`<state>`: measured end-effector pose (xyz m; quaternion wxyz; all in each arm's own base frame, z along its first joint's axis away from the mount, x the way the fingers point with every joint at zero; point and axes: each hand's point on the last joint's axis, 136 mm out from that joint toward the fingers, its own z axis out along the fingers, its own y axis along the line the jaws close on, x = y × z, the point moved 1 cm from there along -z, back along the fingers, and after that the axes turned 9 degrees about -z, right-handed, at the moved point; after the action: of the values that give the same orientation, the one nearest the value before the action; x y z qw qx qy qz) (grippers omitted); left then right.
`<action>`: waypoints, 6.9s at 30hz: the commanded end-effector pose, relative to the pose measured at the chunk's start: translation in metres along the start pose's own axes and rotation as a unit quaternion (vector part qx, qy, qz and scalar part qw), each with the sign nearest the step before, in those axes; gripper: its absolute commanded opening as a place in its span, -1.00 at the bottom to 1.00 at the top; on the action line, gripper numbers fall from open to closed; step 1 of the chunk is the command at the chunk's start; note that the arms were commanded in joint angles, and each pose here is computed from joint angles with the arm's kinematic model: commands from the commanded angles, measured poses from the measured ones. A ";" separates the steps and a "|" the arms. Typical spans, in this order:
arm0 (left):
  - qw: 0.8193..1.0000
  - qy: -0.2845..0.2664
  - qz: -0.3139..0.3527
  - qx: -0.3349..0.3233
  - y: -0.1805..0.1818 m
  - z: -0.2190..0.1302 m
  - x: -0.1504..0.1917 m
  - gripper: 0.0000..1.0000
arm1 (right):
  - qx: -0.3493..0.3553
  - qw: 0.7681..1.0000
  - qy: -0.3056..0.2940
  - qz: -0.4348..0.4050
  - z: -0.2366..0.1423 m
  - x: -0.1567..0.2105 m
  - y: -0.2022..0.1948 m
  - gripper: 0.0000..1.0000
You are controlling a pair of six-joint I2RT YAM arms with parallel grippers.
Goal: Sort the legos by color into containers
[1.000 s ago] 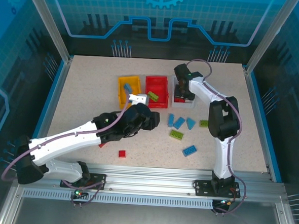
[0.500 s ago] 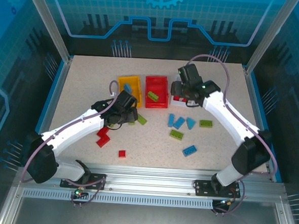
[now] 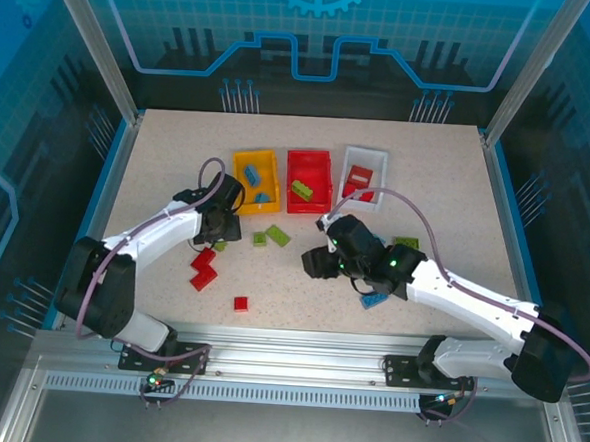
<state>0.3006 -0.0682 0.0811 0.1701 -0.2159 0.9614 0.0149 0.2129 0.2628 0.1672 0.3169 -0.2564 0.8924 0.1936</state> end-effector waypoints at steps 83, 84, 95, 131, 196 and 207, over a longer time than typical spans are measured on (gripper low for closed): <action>0.946 -0.096 0.033 0.306 -0.194 -0.133 -0.054 0.02 | 0.151 0.979 -0.010 0.134 -0.038 0.005 -0.098 0.15; 0.947 -0.093 0.029 0.306 -0.183 -0.136 -0.046 0.02 | 0.152 0.980 -0.001 0.129 -0.035 0.012 -0.097 0.15; 0.953 -0.124 -0.115 0.250 -0.011 -0.151 0.031 0.18 | 0.085 0.995 0.043 -0.003 0.005 0.004 -0.016 0.28; 0.935 -0.204 -0.185 0.225 0.079 -0.187 0.042 0.25 | 0.007 0.970 0.235 -0.055 0.154 0.062 0.165 0.41; 0.927 -0.051 0.052 0.369 -0.211 -0.150 0.067 0.28 | 0.259 0.938 0.146 0.179 0.091 -0.101 -0.259 0.12; 0.959 -0.037 0.061 0.275 -0.187 -0.123 0.069 0.29 | 0.228 0.965 0.008 0.130 -0.007 -0.135 -0.183 0.11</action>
<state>0.2793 -0.2804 0.1852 0.2648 -0.1094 0.9234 -0.2554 0.4359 0.1491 0.1977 0.2901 -0.0418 0.9561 0.0013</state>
